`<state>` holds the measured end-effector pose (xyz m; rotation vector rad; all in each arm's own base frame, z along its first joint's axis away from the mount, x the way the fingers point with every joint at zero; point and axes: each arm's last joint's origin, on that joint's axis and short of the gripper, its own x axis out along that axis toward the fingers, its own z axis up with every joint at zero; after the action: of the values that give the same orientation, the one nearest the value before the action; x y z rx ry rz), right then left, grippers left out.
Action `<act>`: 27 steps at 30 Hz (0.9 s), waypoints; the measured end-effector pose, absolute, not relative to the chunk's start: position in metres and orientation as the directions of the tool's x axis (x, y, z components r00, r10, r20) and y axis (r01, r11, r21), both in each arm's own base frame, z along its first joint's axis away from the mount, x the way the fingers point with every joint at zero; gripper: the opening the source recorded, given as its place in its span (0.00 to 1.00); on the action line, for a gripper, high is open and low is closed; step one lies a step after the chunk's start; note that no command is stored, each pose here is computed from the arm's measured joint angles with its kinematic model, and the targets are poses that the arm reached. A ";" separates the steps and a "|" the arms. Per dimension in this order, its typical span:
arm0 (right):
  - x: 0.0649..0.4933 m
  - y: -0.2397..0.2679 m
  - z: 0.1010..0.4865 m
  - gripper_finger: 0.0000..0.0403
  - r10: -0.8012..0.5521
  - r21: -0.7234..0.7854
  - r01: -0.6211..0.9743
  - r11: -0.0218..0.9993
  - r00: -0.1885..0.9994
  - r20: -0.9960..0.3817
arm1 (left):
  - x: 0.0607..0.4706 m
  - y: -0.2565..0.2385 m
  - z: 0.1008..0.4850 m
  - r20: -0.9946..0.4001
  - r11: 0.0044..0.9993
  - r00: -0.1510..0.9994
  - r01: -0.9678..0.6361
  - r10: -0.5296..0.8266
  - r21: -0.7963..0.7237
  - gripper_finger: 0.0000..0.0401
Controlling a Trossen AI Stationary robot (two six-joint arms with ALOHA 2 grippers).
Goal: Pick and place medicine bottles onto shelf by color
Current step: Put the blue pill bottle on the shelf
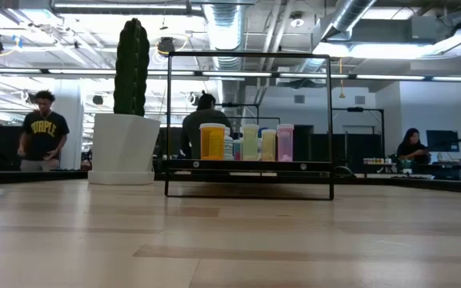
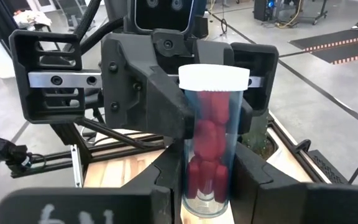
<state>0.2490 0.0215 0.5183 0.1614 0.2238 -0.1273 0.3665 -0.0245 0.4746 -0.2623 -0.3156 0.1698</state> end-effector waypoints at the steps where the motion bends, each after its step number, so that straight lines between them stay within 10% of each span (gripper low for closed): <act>1: 0.249 0.021 0.518 0.25 -0.107 0.143 0.143 0.979 0.967 -0.233 | 0.367 -0.025 0.475 0.283 0.953 0.937 -0.126 0.205 -0.274 0.16; 15: 0.199 0.016 0.530 0.49 -0.106 0.095 0.162 0.982 0.896 -0.431 | 0.364 -0.023 0.478 0.289 0.960 0.934 -0.142 0.210 -0.240 0.18; 27: 0.153 0.011 0.530 0.61 -0.121 0.171 0.262 0.950 0.812 -0.572 | 0.369 -0.022 0.433 -0.138 0.950 0.948 -0.301 0.287 -0.089 0.18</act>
<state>0.1531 0.0108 0.5302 0.2479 0.5905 -0.2065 0.3686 -0.0220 0.4328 -0.1097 0.1237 0.2998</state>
